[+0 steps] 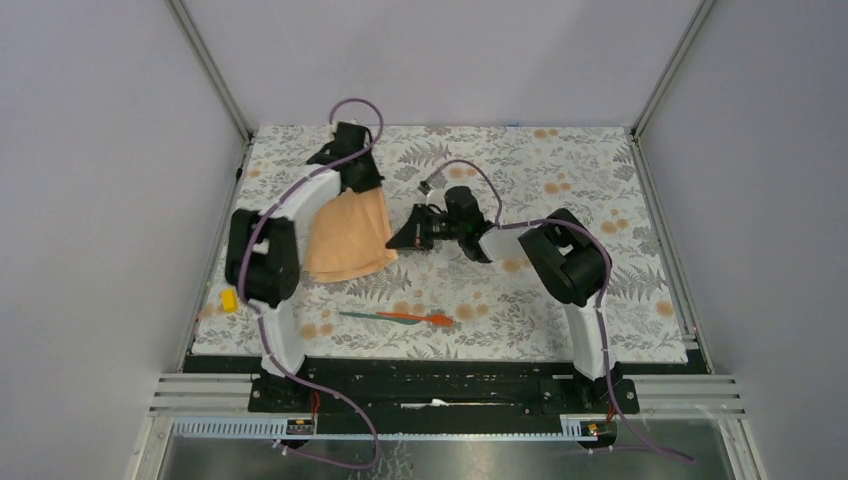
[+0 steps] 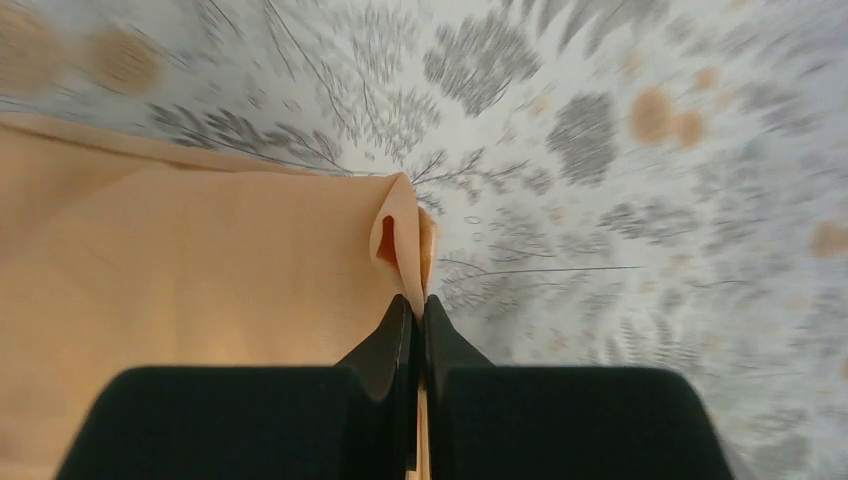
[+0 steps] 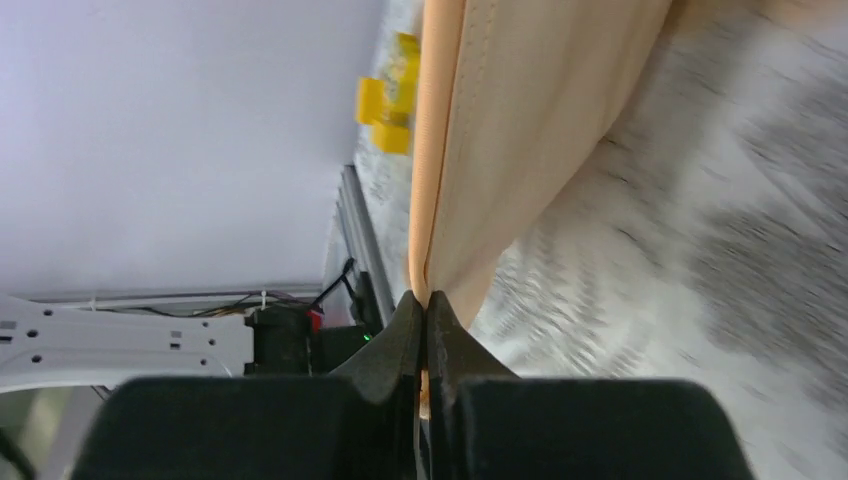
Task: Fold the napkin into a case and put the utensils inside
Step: Turn over the upper triangle folded napkin at the center of the board.
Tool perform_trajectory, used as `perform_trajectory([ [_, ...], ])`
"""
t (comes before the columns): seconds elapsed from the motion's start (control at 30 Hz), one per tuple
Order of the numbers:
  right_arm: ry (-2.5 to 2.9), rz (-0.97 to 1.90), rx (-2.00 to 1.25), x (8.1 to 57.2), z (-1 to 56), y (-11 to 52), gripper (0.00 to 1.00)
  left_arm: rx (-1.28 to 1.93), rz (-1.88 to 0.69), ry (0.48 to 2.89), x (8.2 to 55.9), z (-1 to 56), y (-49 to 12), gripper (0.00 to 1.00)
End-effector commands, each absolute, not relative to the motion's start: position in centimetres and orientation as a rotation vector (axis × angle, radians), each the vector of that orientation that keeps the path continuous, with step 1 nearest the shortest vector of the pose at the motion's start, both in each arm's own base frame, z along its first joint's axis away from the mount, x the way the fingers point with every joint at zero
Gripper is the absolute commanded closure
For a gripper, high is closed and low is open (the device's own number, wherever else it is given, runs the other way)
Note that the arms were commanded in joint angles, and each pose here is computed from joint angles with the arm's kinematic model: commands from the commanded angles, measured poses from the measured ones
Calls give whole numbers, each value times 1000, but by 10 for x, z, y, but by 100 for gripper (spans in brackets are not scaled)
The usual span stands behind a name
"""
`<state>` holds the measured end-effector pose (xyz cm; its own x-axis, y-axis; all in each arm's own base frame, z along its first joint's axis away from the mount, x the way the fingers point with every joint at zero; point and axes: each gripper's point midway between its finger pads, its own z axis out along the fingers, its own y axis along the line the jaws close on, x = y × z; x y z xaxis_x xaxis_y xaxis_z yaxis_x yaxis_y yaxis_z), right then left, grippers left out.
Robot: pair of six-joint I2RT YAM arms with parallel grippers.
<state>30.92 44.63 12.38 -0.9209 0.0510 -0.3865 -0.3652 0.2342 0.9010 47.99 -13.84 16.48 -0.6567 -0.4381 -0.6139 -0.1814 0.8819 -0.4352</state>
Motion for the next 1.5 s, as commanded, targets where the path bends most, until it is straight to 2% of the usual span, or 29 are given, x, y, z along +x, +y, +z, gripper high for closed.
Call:
perform_trajectory([
  [0.0,2255,1904,-342,285,95,410,100,-360,-360,2241,533,134,-169,100],
  [0.3,2418,1739,-137,292,46,339,100,-185,-445,2282,542,95,-268,100],
  [0.37,2446,1712,-114,292,42,333,95,-159,-466,2298,539,92,-279,97],
  [0.4,2462,1684,-104,291,40,330,90,-143,-481,2311,538,92,-284,93],
  [0.5,2516,1588,-71,293,34,321,68,-96,-503,2345,530,102,-291,70],
  [0.6,2584,1457,-32,295,27,308,54,-66,-514,2372,514,129,-287,50],
  [0.67,2627,1373,-37,295,22,301,49,-44,-540,2388,494,148,-283,38],
  [0.77,2663,1311,13,294,21,294,46,-4,-582,2404,456,167,-272,28],
  [0.93,2673,1299,58,288,25,290,46,115,-697,2533,375,149,-267,31],
  [1.07,2674,1283,82,287,24,280,58,224,-586,2625,324,110,-272,40],
  [1.17,2675,1311,59,284,25,280,65,285,-485,2646,308,92,-281,49],
  [1.33,2674,1357,33,280,22,282,70,360,-359,2640,300,73,-292,50],
  [1.47,2669,1409,15,280,21,287,74,376,-287,2639,301,62,-294,58],
])
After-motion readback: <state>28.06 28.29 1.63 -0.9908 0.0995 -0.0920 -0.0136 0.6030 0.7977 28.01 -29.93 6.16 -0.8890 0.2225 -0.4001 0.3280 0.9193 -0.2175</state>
